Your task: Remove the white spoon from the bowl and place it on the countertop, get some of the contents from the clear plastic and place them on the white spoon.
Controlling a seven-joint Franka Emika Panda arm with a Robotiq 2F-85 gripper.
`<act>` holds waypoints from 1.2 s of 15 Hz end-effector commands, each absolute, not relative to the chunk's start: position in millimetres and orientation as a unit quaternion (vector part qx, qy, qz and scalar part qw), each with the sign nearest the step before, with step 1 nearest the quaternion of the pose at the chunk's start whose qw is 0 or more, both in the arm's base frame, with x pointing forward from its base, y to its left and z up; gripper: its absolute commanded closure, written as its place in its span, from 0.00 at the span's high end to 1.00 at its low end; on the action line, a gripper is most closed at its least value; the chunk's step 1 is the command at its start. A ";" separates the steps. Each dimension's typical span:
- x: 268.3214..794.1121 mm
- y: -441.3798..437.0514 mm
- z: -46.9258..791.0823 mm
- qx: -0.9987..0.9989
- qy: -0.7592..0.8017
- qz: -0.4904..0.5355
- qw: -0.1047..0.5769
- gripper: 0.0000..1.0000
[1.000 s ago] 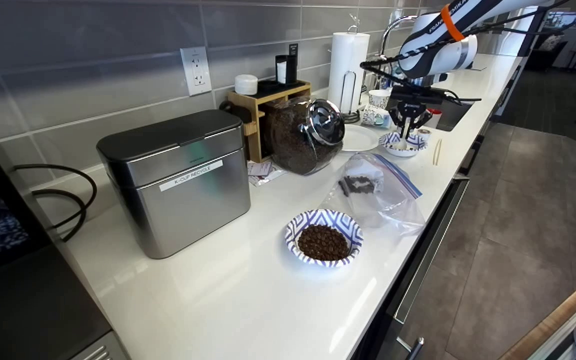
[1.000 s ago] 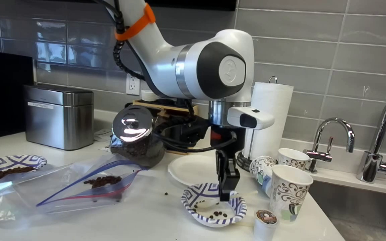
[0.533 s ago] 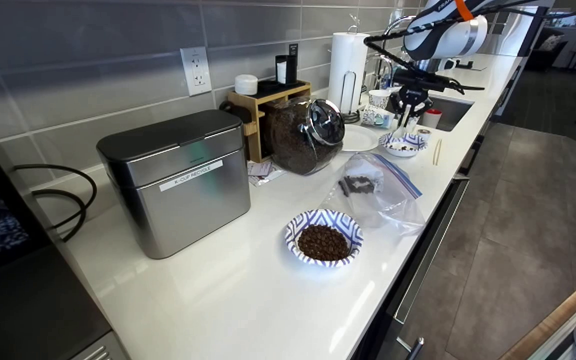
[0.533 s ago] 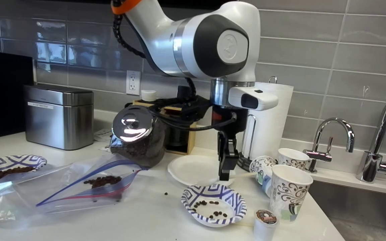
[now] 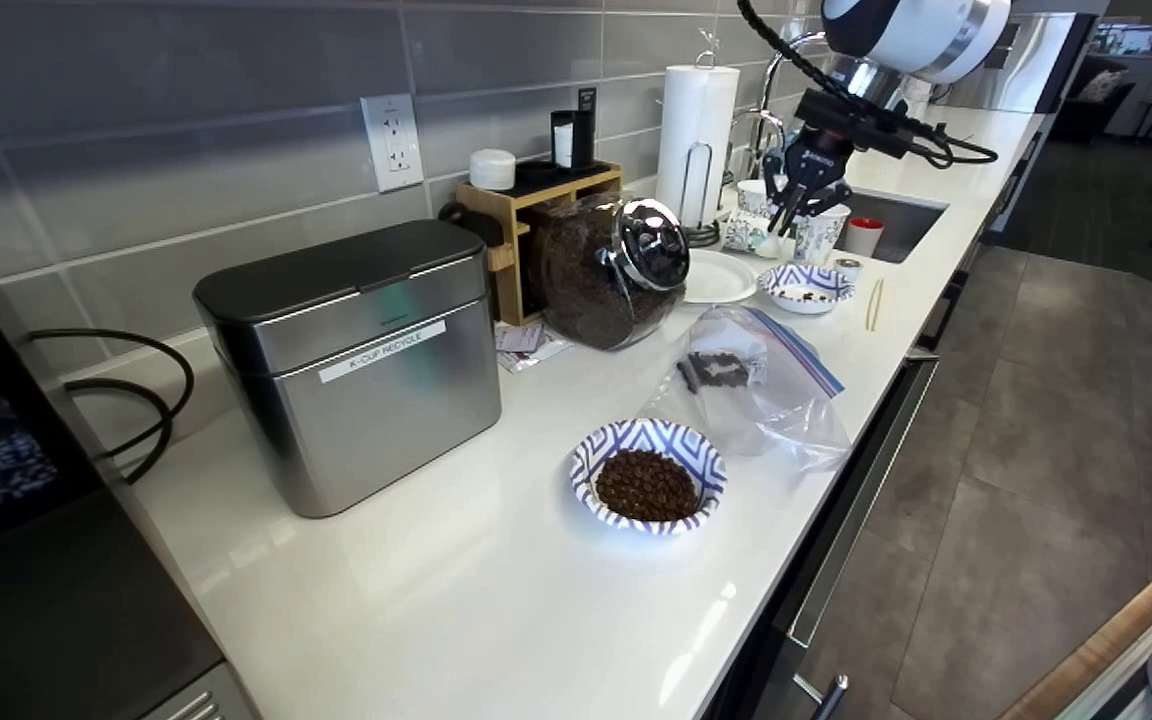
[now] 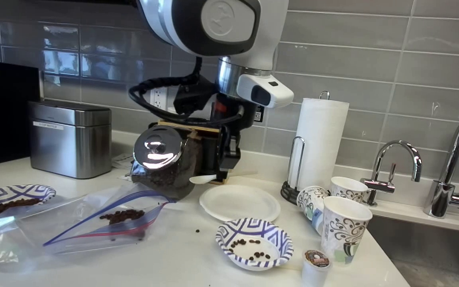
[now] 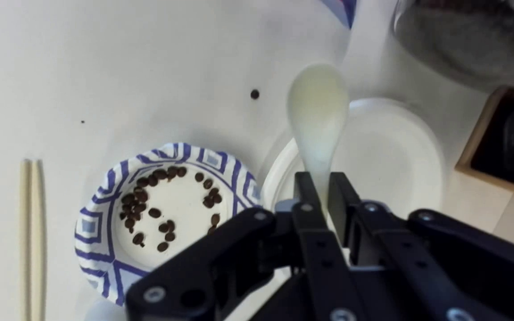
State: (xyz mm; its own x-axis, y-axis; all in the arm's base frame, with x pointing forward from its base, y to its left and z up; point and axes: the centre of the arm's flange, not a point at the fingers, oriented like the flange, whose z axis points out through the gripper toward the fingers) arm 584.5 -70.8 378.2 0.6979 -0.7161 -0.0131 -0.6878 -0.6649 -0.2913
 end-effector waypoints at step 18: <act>507.7 -53.5 303.6 -0.978 0.144 0.097 0.113 0.03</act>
State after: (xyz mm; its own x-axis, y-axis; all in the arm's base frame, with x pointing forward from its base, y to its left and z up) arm 504.5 -53.9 316.7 0.9430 -0.2738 -0.1890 -0.3164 -0.9136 -0.2554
